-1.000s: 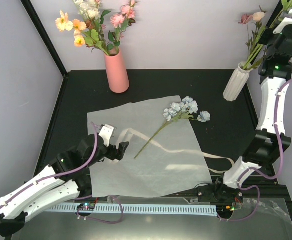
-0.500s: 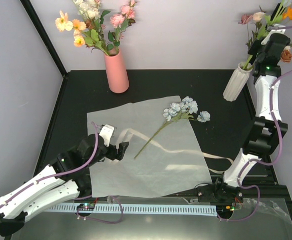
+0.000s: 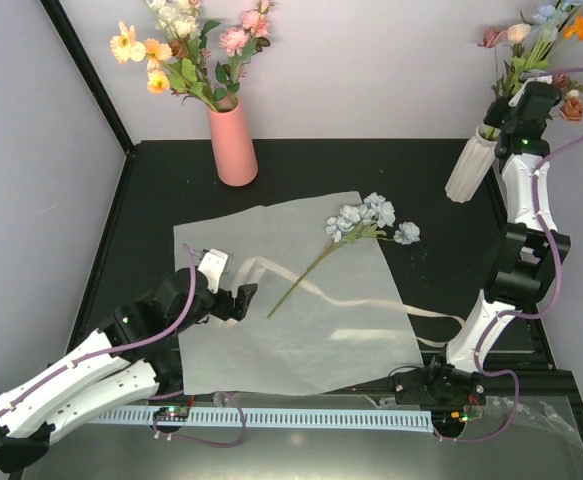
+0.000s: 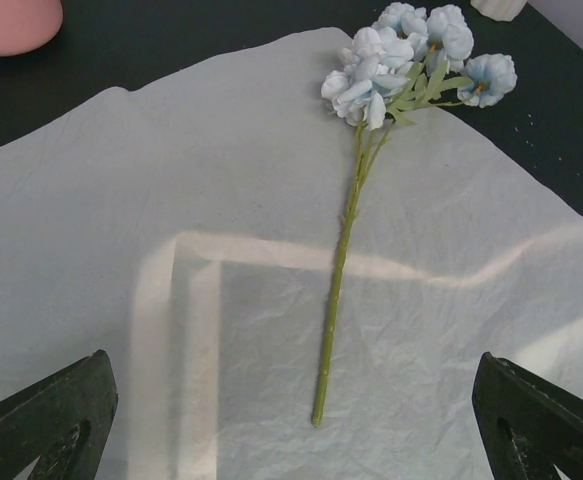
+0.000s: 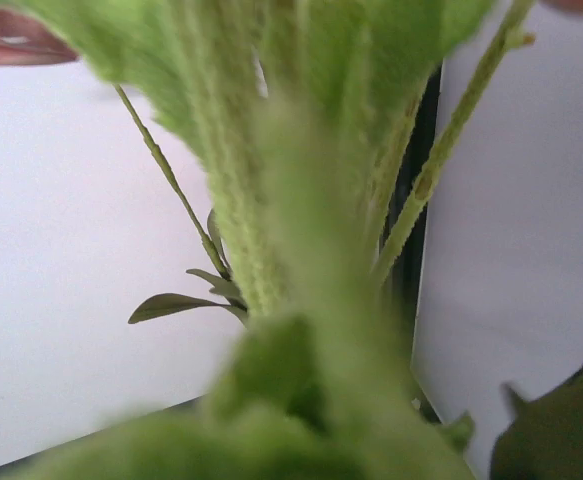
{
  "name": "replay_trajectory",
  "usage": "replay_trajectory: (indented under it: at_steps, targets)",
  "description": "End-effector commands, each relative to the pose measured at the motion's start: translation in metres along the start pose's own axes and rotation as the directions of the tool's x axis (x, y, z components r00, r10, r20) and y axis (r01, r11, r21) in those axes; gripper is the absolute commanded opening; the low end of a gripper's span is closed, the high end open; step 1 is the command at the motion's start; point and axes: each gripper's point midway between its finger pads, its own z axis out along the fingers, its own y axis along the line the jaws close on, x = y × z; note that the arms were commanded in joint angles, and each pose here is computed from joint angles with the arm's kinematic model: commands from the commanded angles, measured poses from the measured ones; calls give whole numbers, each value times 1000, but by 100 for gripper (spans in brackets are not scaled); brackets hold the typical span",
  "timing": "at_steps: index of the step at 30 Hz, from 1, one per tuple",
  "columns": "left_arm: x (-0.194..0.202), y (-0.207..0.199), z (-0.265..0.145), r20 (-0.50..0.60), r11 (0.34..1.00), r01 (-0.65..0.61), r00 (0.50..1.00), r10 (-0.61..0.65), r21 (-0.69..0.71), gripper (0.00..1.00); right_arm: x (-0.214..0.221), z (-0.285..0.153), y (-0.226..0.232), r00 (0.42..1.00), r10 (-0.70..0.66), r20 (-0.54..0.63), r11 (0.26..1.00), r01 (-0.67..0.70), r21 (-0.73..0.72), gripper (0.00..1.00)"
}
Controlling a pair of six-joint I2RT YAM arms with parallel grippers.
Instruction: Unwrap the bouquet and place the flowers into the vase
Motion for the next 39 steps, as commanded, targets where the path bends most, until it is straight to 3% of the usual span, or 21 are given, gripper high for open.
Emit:
replay_trajectory:
  at_steps: [1, 10, 15, 17, 22, 28, 31, 35, 39]
  targets:
    - [-7, -1, -3, 20, 1000, 13, 1000, -13, 0, 99, 9, 5, -7, 1000, 19, -19, 1000, -19, 19, 14]
    - [-5, -1, -1, 13, 1000, 13, 1000, -13, -4, 99, -29, -15, 2, 996, 84, 12, 996, -84, -7, 31]
    - [-3, -6, 2, -14, 1000, -5, 1000, 5, 14, 99, -67, -43, 9, 992, 115, 58, 993, -114, -20, 67]
    - [-1, -10, 5, -40, 1000, -21, 999, 22, 24, 99, -77, -57, 11, 990, 124, 68, 992, -123, -25, 76]
    - [-7, -22, 7, -74, 994, -90, 993, 95, 61, 99, -94, -94, 21, 988, 132, 78, 990, -128, -63, 81]
    - [-2, -47, 22, -143, 977, -111, 980, 138, 180, 99, -86, -146, 28, 985, 173, -3, 982, -173, -81, 84]
    - [5, -50, 36, -258, 975, -149, 948, 189, 167, 99, -68, -175, 39, 979, 195, -62, 970, -201, -134, 85]
    - [14, -51, 62, -427, 968, -216, 869, 252, 131, 89, -36, -216, 55, 962, 240, -132, 940, -265, -216, 86]
    - [47, -43, 101, -614, 953, -281, 735, 288, 112, 73, 10, -253, 83, 945, 260, -196, 885, -315, -342, 86]
